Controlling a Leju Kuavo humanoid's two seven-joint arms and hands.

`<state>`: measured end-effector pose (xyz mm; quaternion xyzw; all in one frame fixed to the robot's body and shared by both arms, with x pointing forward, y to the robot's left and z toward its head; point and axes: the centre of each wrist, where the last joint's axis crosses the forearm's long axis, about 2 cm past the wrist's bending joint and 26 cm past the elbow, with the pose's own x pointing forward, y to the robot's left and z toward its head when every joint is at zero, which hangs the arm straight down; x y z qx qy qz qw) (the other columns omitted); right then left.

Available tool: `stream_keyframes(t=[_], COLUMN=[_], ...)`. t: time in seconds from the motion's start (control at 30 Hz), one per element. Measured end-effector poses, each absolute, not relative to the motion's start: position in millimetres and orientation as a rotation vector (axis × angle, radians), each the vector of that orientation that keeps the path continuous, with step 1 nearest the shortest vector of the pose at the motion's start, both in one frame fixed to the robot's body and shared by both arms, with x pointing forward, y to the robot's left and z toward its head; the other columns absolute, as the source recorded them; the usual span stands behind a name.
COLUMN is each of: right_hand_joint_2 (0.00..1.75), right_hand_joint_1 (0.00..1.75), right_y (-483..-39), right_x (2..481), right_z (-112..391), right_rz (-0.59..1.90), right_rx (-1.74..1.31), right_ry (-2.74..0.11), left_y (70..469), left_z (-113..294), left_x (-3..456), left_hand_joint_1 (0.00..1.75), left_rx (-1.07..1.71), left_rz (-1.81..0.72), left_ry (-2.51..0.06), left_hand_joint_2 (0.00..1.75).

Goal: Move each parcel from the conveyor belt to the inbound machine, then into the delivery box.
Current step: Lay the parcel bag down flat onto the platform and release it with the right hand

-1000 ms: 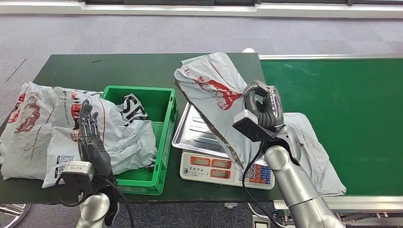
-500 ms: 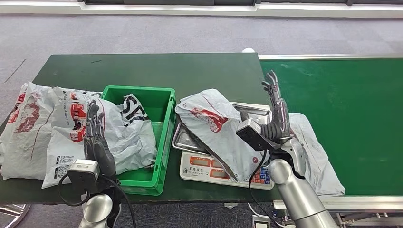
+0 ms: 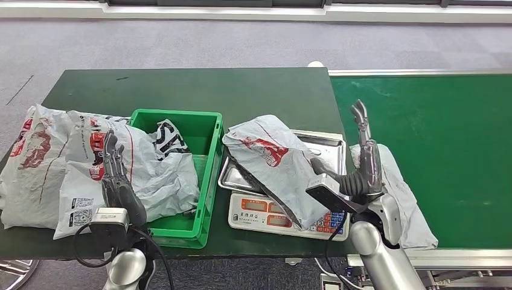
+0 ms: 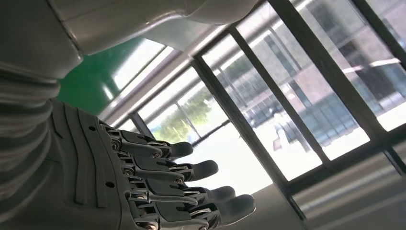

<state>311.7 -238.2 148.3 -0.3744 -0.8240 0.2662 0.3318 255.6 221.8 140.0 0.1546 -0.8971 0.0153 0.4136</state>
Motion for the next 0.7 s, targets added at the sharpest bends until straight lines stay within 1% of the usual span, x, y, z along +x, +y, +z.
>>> stream_keyframes(t=[0.17, 0.37, 0.57, 0.7], right_hand_joint_2=[1.75, 1.75, 1.75, 1.75], right_hand_joint_1=[0.00, 0.00, 0.00, 0.00], right_y=[-235, -234, -231, -230], right_x=[284, 271, 226, 208], right_z=[163, 171, 181, 191], right_rz=[0.588, 0.520, 0.390, 0.334], right_rx=[-0.993, -0.979, -0.910, -0.910], right_ry=[-2.290, -2.361, -2.536, -2.571], left_y=[220, 219, 211, 208], left_z=[140, 140, 147, 153], left_x=[255, 255, 262, 268], left_hand_joint_1=[0.00, 0.00, 0.00, 0.00], left_rx=[0.383, 0.377, 0.359, 0.361], left_rz=[0.032, 0.008, -0.281, -0.326], left_ry=[-2.259, -2.255, -2.173, -2.176], left_hand_joint_2=[0.00, 0.00, 0.00, 0.00])
